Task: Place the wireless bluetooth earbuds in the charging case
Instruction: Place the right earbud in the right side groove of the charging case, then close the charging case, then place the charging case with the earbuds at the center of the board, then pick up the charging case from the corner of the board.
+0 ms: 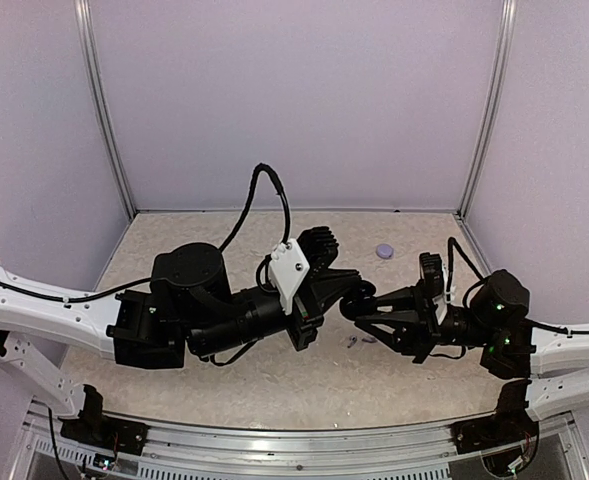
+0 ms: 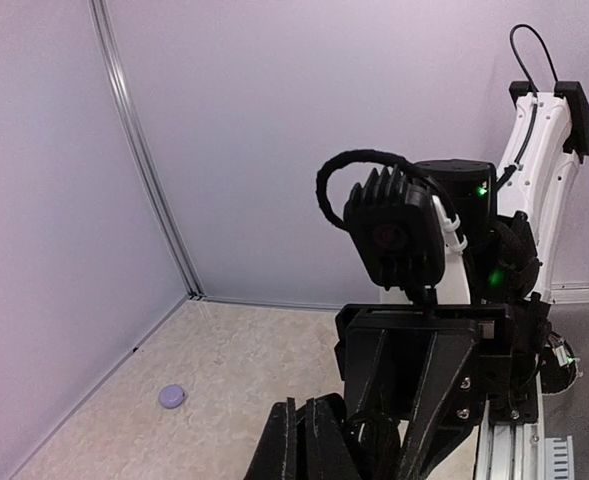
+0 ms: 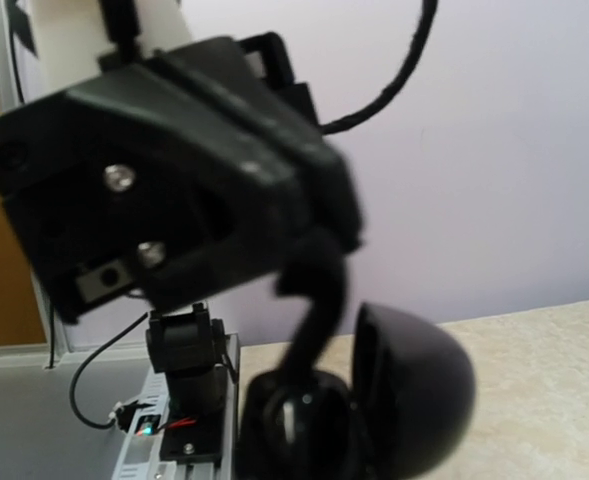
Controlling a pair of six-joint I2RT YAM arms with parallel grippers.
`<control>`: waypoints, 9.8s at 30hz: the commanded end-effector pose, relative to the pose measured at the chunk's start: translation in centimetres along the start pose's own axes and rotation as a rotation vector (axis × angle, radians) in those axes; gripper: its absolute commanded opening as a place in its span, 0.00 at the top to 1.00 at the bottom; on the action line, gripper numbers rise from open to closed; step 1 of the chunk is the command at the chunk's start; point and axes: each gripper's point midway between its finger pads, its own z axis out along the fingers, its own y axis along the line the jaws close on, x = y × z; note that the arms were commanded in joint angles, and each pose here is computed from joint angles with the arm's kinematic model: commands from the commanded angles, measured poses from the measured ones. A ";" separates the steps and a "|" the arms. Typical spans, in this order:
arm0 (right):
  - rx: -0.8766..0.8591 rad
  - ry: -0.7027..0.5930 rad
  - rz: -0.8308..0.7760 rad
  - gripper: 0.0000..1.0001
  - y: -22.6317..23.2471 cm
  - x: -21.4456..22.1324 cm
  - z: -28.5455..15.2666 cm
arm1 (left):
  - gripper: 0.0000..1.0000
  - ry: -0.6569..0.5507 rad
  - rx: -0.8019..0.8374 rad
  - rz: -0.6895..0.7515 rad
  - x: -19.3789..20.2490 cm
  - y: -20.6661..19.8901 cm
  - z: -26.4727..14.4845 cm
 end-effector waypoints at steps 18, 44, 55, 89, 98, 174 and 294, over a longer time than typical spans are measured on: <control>0.041 -0.073 0.006 0.98 -0.3 -2.7 0.1 | 1.00 -0.021 0.039 0.012 -0.2 -1.2 -0.3; 0.045 -0.160 0.032 0.99 -0.1 -4.4 -0.7 | 1.00 0.000 0.043 0.028 1.5 -2.9 -0.6; 0.024 -0.147 -0.002 0.99 0.3 -4.5 -0.6 | 0.96 0.023 0.044 0.017 2.3 -3.0 -0.6; 0.095 -0.051 -0.017 0.99 -0.9 -2.2 -0.7 | 0.32 0.000 -0.098 -0.103 0.6 1.5 -4.4; 0.051 -0.011 -0.032 0.99 -0.1 -1.5 -0.6 | 0.01 0.009 0.029 -0.282 1.7 0.4 -4.1; -0.053 0.023 -0.002 0.98 1.9 -1.0 0.7 | 0.01 0.027 0.265 -0.281 2.9 -0.9 -3.0; 0.752 0.615 0.302 0.08 -38.4 13.2 -7.6 | 0.01 0.012 -0.728 -0.471 7.2 17.5 -15.4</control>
